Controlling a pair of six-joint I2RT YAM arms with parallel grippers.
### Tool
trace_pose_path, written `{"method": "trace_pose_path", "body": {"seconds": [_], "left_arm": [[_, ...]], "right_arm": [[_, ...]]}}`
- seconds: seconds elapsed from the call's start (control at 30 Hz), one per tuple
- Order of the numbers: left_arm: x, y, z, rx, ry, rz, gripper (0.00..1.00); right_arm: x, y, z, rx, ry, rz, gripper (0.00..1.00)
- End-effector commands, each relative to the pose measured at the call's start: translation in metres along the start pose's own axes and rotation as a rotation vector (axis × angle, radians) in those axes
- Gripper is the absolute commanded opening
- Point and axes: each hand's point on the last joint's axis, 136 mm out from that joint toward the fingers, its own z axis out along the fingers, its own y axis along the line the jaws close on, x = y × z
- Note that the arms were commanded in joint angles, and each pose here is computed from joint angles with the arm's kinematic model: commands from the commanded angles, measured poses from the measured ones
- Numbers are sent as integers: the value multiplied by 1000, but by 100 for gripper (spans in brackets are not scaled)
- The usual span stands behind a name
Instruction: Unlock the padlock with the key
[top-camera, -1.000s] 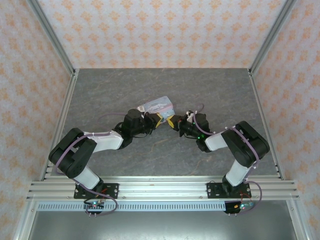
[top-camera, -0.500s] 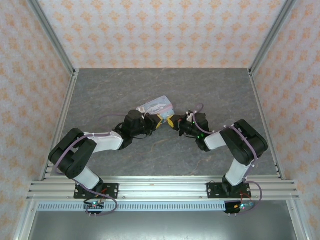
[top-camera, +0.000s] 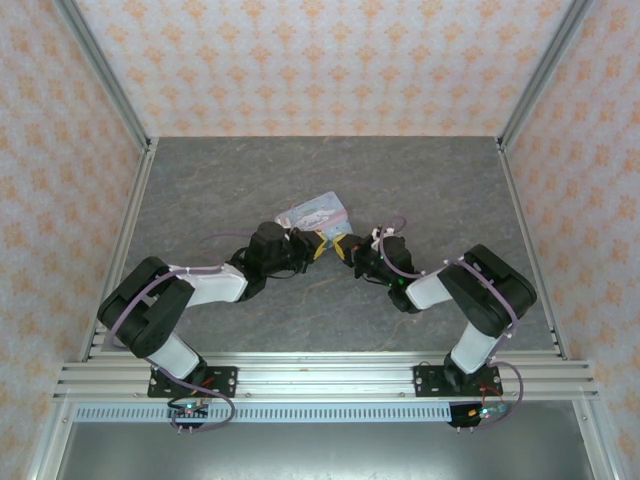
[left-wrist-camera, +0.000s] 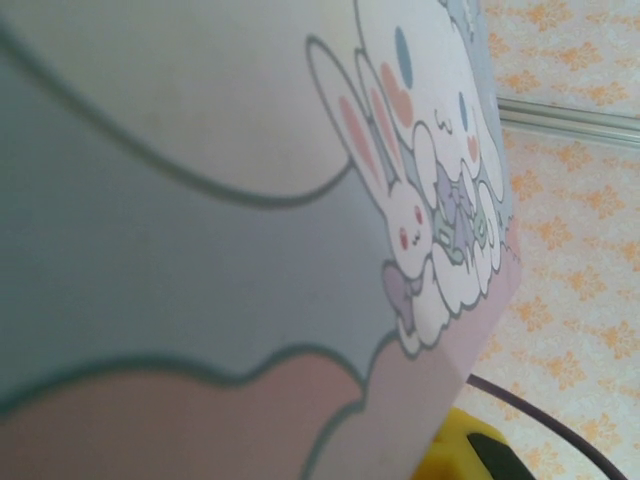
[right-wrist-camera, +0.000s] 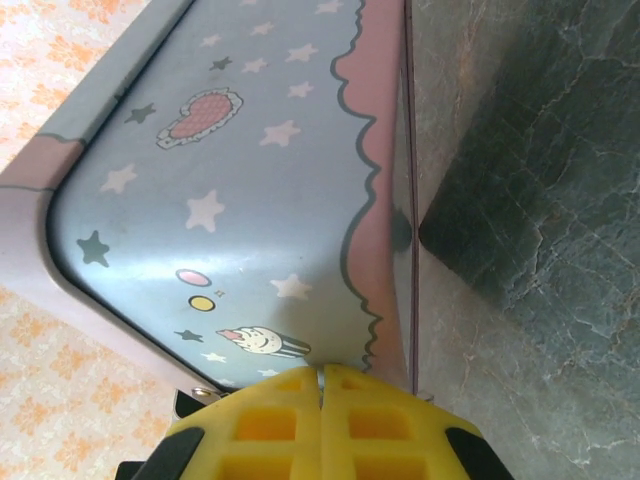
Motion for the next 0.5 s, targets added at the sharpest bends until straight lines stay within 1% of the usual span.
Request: {"method": "trace_pose_path", "body": {"seconds": [0.0, 0.2, 0.37, 0.47], "left_arm": [[21, -40, -1, 147, 63, 2, 0], [17, -36, -1, 129, 38, 3, 0], [13, -31, 0, 123, 21, -14, 0], [13, -30, 1, 113, 18, -10, 0]], "right_arm": [[30, 25, -4, -93, 63, -60, 0], [20, 15, -18, -71, -5, -66, 0], [16, 17, -30, -69, -39, -80, 0], [13, 16, -38, -44, -62, -102, 0]]}}
